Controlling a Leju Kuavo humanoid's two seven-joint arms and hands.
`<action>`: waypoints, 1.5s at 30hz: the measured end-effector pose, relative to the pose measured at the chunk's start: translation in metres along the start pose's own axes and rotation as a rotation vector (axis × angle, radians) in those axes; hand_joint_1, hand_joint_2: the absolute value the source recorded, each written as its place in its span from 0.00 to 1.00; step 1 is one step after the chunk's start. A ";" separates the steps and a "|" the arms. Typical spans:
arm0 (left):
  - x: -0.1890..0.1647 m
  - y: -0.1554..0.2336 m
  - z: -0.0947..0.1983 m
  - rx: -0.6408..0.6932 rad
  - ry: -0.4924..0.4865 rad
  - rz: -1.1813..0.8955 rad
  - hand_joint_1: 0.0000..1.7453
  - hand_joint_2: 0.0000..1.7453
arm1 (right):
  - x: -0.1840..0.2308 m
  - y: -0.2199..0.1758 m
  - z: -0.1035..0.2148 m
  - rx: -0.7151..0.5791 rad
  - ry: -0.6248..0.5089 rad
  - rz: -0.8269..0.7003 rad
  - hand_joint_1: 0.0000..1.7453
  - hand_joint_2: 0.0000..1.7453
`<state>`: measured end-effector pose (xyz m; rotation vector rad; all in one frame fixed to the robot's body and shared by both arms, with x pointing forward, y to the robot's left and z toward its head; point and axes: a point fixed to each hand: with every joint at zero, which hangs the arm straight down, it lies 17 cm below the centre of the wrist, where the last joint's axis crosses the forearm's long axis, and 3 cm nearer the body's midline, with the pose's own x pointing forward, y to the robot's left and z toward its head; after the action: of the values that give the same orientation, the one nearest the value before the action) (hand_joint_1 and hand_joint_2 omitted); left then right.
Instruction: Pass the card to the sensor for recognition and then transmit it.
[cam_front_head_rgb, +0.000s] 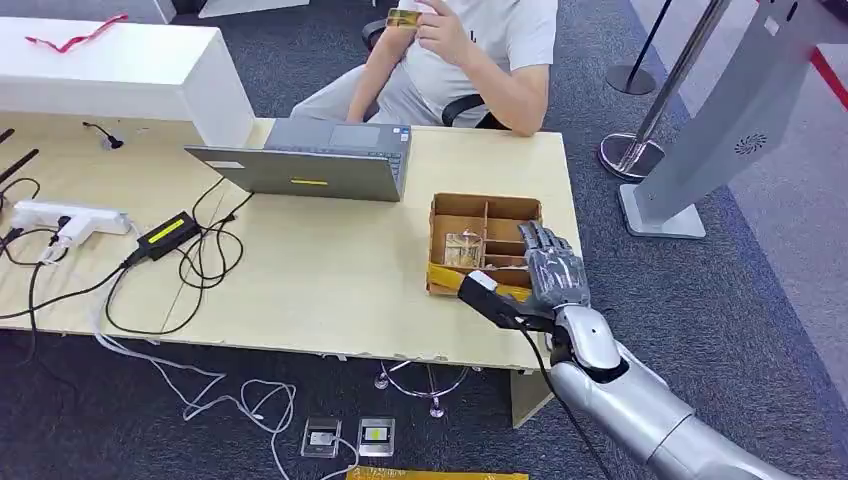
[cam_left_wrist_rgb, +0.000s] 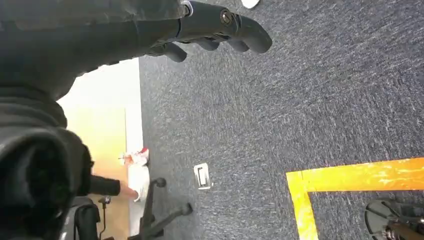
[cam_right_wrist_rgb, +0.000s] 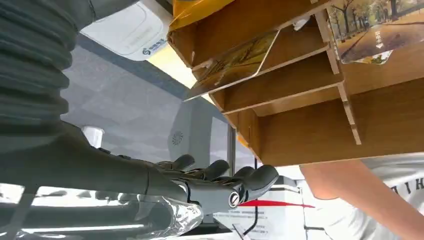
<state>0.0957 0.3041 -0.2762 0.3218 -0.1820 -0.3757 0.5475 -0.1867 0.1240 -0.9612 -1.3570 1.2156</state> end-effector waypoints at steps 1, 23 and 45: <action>0.000 0.000 0.000 -0.001 0.000 -0.001 0.00 0.00 | 0.000 0.001 0.000 0.001 0.001 0.000 0.00 1.00; 0.000 0.000 0.000 0.001 -0.002 -0.008 0.00 0.00 | -0.008 0.018 0.004 0.034 0.025 0.008 0.00 1.00; 0.001 0.002 0.000 0.008 -0.007 -0.018 0.00 0.00 | 0.018 0.025 -0.005 0.029 -0.041 -0.029 1.00 1.00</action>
<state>0.0971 0.3051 -0.2757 0.3305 -0.1877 -0.3936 0.5483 -0.1641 0.1029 -0.8981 -1.3773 1.2356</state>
